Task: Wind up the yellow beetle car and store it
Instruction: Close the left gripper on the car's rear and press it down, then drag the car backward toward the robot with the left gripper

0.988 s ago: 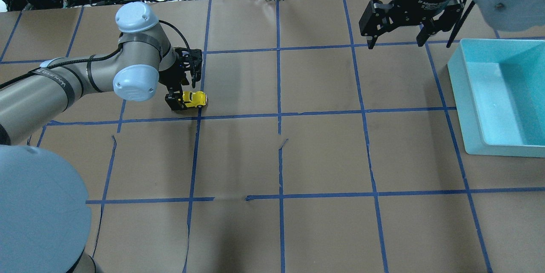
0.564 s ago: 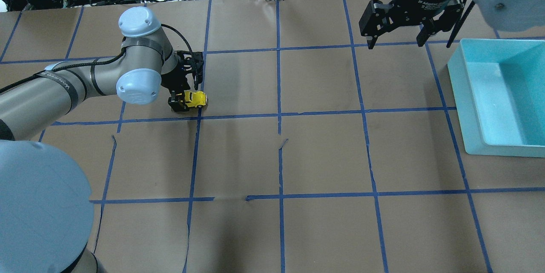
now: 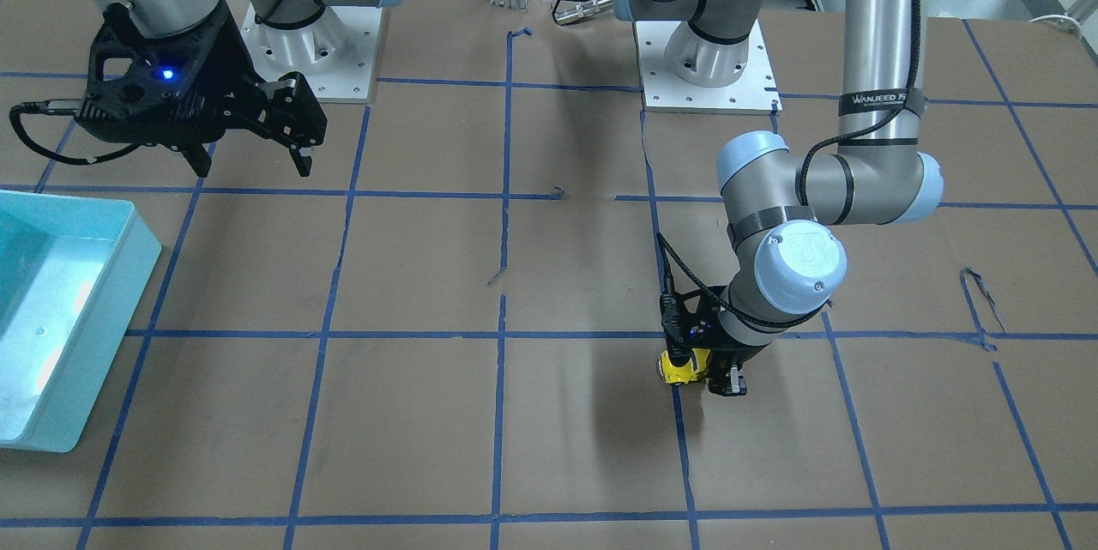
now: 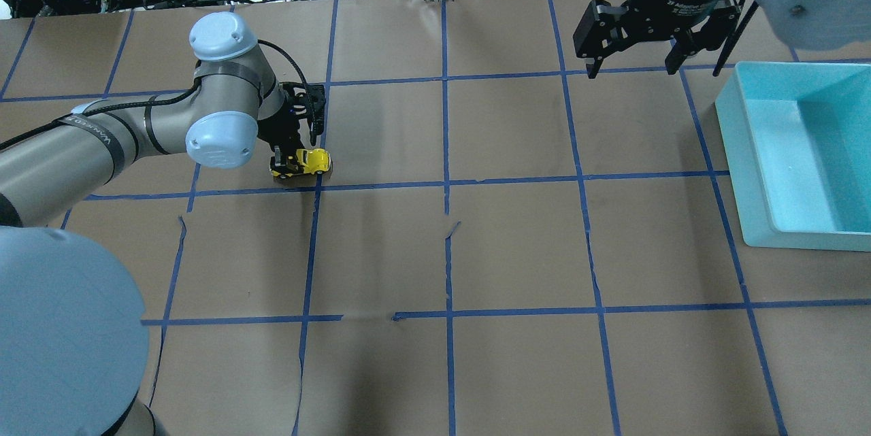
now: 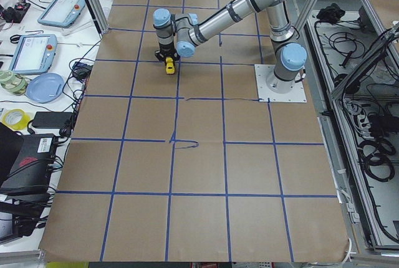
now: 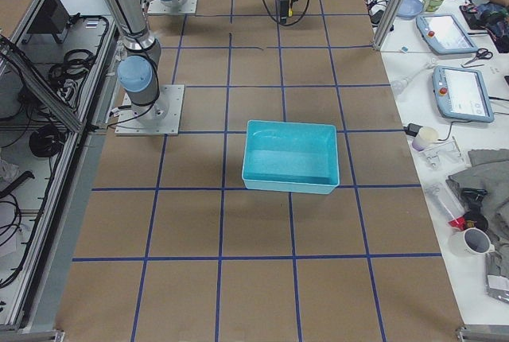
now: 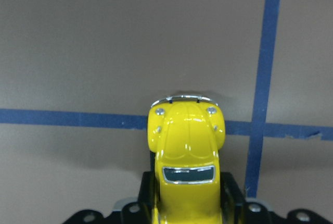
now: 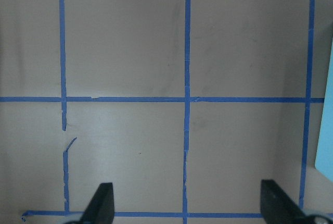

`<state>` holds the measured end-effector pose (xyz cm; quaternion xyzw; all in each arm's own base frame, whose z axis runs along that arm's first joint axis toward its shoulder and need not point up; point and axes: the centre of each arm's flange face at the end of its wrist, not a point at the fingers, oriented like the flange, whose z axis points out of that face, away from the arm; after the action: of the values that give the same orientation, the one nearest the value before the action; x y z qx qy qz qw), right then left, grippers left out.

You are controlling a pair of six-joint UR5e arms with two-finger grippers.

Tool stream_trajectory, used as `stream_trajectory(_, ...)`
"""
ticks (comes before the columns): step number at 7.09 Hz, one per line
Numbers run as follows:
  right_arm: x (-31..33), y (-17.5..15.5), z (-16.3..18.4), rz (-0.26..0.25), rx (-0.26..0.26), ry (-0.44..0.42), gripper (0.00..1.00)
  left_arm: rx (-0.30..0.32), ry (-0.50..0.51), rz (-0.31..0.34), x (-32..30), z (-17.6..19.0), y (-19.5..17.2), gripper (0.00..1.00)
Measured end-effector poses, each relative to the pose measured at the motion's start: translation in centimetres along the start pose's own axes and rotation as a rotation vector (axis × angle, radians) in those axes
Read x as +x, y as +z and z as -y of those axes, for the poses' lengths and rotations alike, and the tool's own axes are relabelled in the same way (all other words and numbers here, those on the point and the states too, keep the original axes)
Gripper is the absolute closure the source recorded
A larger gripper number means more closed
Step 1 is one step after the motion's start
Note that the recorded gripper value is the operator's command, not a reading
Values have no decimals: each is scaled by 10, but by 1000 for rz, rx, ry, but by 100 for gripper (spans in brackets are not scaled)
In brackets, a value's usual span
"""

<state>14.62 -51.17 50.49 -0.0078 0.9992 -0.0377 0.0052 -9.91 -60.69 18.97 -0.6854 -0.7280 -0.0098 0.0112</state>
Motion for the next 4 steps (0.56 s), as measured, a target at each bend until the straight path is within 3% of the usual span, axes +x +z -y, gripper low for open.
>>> stream_trajectory(4, 0, 0, 0, 0, 0, 1, 0, 0, 42, -3, 1, -6, 2, 81)
